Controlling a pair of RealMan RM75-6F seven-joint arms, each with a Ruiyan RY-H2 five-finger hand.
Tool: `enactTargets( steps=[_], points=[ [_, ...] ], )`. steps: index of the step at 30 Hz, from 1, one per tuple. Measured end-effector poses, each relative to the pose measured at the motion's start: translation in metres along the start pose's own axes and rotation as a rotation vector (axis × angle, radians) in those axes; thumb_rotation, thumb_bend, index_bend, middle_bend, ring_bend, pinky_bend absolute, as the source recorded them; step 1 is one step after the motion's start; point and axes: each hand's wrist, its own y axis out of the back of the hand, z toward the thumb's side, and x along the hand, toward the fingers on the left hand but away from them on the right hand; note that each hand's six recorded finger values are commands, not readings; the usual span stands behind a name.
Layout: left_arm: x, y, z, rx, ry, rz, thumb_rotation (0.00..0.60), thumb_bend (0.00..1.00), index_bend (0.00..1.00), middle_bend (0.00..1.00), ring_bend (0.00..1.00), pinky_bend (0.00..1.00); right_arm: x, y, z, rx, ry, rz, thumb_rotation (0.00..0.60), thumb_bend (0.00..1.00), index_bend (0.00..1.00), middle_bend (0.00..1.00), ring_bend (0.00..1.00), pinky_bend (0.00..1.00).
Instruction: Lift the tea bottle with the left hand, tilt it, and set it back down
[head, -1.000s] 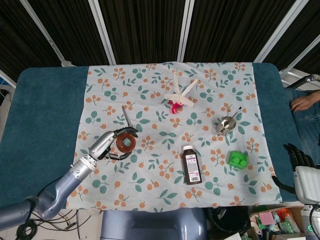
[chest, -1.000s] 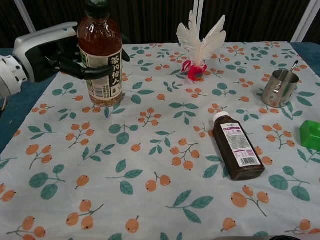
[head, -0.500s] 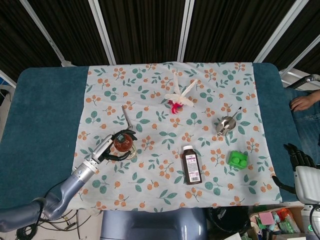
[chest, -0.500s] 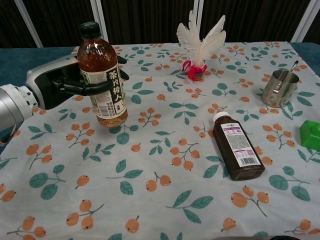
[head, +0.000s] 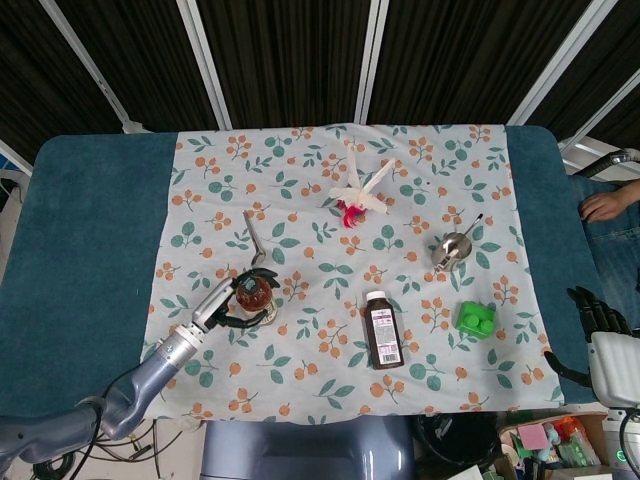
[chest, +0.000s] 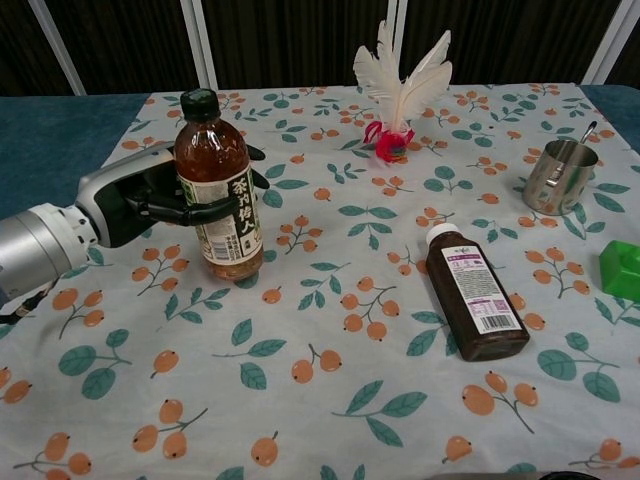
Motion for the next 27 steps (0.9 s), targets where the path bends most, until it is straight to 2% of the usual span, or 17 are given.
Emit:
enactTargets(
  steps=[4,6,8,11,15,18,24,27],
  points=[
    [0.001,-0.002,-0.002,-0.002,-0.001,-0.009,0.600,0.47,0.23,0.26,0.21,0.34,0.000,0.000,0.000,0.000,-0.001,-0.003,0.600,0.12,0.12,0.08,0.14,0.16],
    [0.000,-0.003,-0.002,0.002,-0.003,-0.016,0.600,0.43,0.19,0.21,0.17,0.30,0.000,0.000,0.000,0.001,-0.001,-0.003,0.600,0.12,0.12,0.08,0.14,0.16],
    [0.000,-0.005,-0.003,0.012,-0.001,-0.028,0.600,0.37,0.11,0.13,0.12,0.27,0.000,0.000,0.000,-0.001,-0.001,-0.003,0.600,0.11,0.12,0.08,0.14,0.16],
    [-0.002,-0.006,-0.007,0.034,0.020,-0.053,0.600,0.34,0.05,0.09,0.08,0.25,0.000,0.000,0.000,-0.002,-0.001,-0.003,0.600,0.12,0.12,0.08,0.14,0.16],
    [-0.004,-0.005,-0.011,0.064,0.045,-0.072,0.600,0.32,0.05,0.08,0.07,0.24,0.000,0.000,0.000,-0.004,-0.001,-0.004,0.600,0.12,0.12,0.08,0.14,0.16],
    [-0.005,-0.005,-0.011,0.105,0.045,-0.068,0.600,0.30,0.02,0.05,0.02,0.19,0.000,0.001,0.000,-0.004,0.000,-0.004,0.600,0.12,0.12,0.08,0.14,0.16],
    [-0.008,-0.004,-0.008,0.128,0.044,-0.072,0.600,0.15,0.00,0.00,0.00,0.06,0.000,0.001,0.000,-0.005,-0.001,-0.007,0.600,0.12,0.12,0.08,0.14,0.16],
    [-0.013,0.001,-0.003,0.176,0.042,-0.078,0.600,0.12,0.00,0.00,0.00,0.01,-0.001,0.002,0.000,-0.007,-0.002,-0.010,0.600,0.12,0.12,0.08,0.14,0.16]
  ],
)
